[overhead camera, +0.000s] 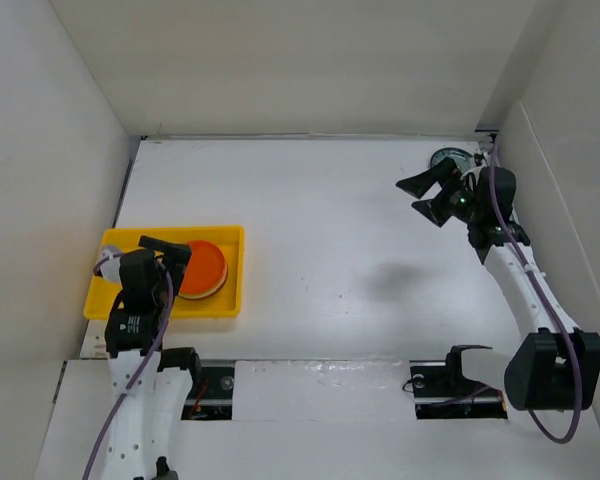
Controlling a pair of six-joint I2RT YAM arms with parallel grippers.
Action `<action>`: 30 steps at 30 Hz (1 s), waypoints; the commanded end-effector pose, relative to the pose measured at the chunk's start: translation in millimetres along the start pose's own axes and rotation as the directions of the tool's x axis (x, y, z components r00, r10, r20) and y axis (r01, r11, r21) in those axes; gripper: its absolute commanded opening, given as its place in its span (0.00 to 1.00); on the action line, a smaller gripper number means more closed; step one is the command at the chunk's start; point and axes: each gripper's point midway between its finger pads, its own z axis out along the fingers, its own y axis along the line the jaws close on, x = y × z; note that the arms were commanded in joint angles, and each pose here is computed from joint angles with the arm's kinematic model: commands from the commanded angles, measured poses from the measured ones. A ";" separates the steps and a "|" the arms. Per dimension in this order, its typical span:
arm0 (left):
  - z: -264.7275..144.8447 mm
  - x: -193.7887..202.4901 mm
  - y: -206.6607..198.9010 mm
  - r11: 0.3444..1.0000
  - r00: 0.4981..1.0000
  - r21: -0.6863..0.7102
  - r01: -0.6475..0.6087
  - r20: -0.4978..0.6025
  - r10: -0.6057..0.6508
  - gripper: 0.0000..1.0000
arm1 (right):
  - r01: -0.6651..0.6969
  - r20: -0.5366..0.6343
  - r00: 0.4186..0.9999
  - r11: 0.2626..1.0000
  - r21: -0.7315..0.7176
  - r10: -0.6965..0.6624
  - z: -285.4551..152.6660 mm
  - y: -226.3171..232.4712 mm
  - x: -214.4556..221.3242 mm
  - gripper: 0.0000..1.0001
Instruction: Place the plates into the plastic bin on the countertop
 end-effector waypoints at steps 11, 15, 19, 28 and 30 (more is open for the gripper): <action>-5.9 40.2 -180.6 0.730 0.865 0.633 -0.257 -0.185 0.466 0.99 | -0.455 0.479 0.834 0.832 0.318 0.274 1.6 -205.9 -106.8 0.99; -31.9 91.5 -223.6 0.625 0.782 0.702 -0.343 -0.155 0.604 0.99 | -0.553 0.520 0.778 0.779 0.297 0.353 15.0 -254.6 -138.2 0.96; -52.9 157.0 -237.9 0.536 0.691 0.771 -0.343 -0.179 0.700 0.99 | -0.586 0.527 0.757 0.758 0.286 0.386 39.9 -276.4 -160.0 0.96; -64.0 212.9 -221.7 0.457 0.609 0.837 -0.300 -0.200 0.767 0.99 | -0.666 0.528 0.715 0.675 0.317 0.458 71.2 -307.9 -197.0 0.91; -62.0 214.5 -222.8 0.457 0.610 0.838 -0.300 -0.200 0.767 0.99 | -0.667 0.510 0.719 0.676 0.314 0.473 78.4 -306.9 -204.0 0.82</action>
